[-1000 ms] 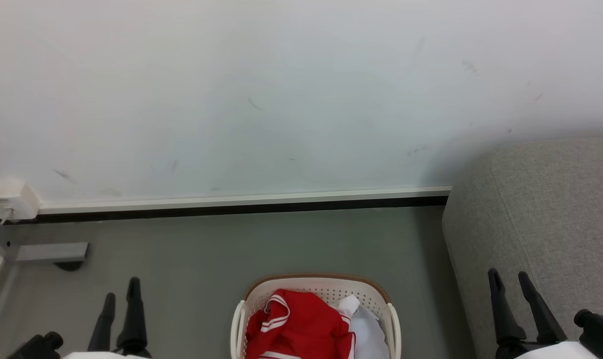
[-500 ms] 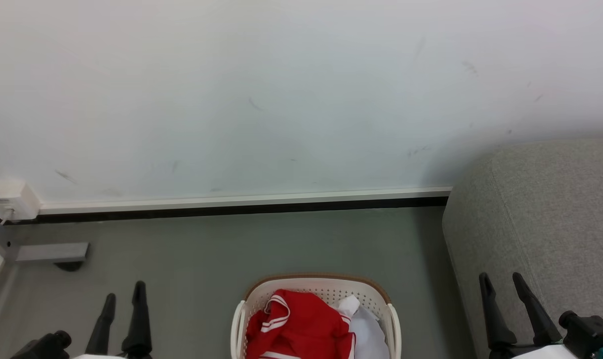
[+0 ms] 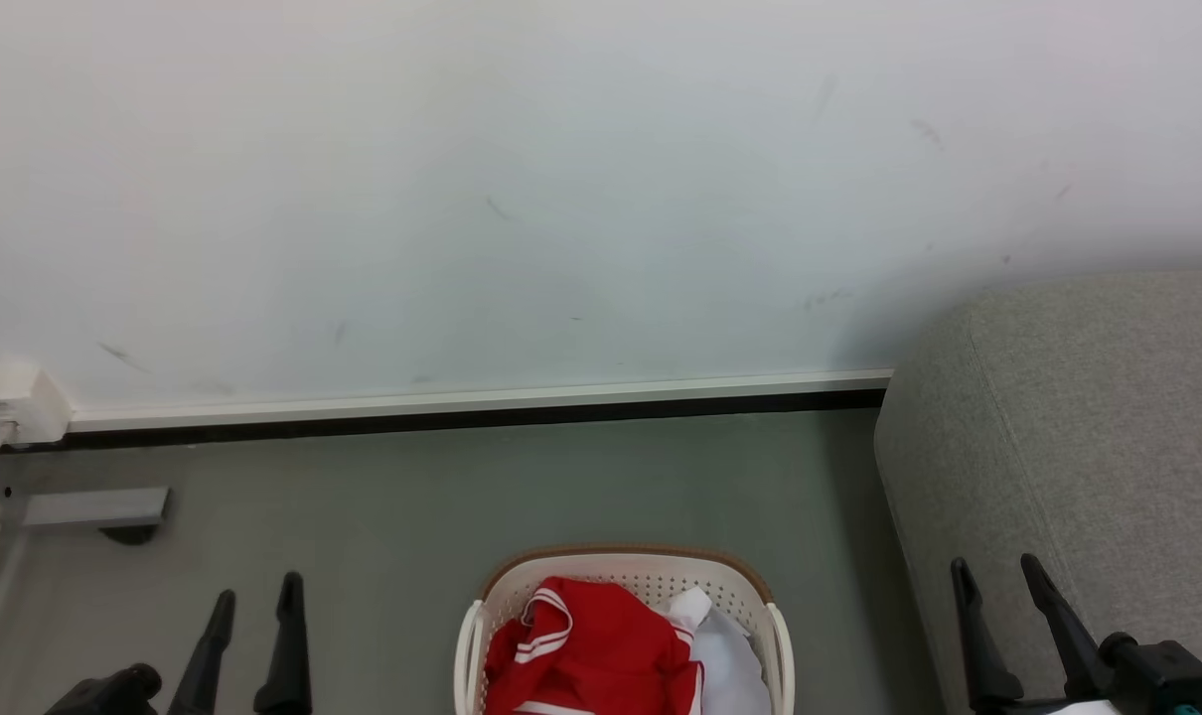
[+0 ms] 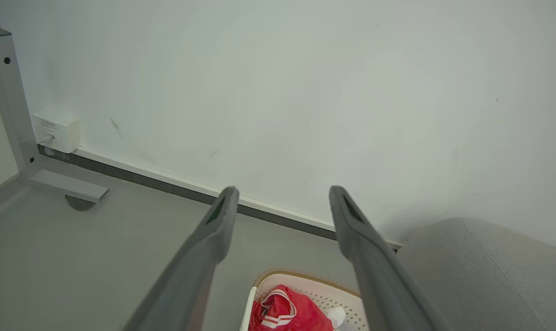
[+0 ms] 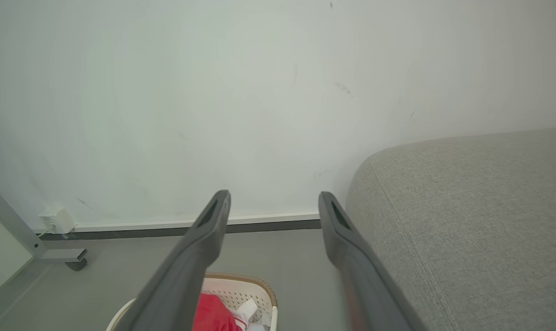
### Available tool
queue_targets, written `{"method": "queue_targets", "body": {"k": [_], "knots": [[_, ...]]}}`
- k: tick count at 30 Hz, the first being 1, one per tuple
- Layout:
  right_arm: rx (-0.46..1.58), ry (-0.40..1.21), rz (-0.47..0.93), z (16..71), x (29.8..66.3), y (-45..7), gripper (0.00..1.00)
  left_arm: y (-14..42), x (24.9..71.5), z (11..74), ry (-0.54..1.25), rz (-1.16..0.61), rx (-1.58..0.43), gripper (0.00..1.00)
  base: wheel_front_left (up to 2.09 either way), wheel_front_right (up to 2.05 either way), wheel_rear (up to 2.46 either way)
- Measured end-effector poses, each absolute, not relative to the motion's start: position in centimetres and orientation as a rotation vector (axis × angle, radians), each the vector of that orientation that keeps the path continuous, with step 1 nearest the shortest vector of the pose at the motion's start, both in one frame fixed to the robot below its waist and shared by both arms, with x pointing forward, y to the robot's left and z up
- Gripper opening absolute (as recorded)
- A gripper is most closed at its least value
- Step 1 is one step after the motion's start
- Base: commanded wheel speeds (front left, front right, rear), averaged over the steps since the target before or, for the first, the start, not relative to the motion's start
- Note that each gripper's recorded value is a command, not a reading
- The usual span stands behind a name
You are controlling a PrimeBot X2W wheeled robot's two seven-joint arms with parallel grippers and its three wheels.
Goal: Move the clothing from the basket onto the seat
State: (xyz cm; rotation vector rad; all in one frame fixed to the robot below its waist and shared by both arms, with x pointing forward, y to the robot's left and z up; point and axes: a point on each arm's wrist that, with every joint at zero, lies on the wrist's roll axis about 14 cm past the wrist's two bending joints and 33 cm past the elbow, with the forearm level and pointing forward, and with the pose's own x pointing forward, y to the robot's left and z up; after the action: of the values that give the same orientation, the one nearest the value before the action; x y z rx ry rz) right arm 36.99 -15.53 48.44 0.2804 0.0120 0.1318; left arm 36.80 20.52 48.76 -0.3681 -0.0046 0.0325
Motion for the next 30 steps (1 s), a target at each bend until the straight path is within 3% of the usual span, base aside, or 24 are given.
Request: {"method": "queue_targets", "body": {"k": [30], "knots": [[0.126,0.032,0.139,47.4,36.7,-15.2,1.00,20.3,36.3,47.3,0.029,-0.031,-0.103,1.00,0.00,0.00,0.00]]}}
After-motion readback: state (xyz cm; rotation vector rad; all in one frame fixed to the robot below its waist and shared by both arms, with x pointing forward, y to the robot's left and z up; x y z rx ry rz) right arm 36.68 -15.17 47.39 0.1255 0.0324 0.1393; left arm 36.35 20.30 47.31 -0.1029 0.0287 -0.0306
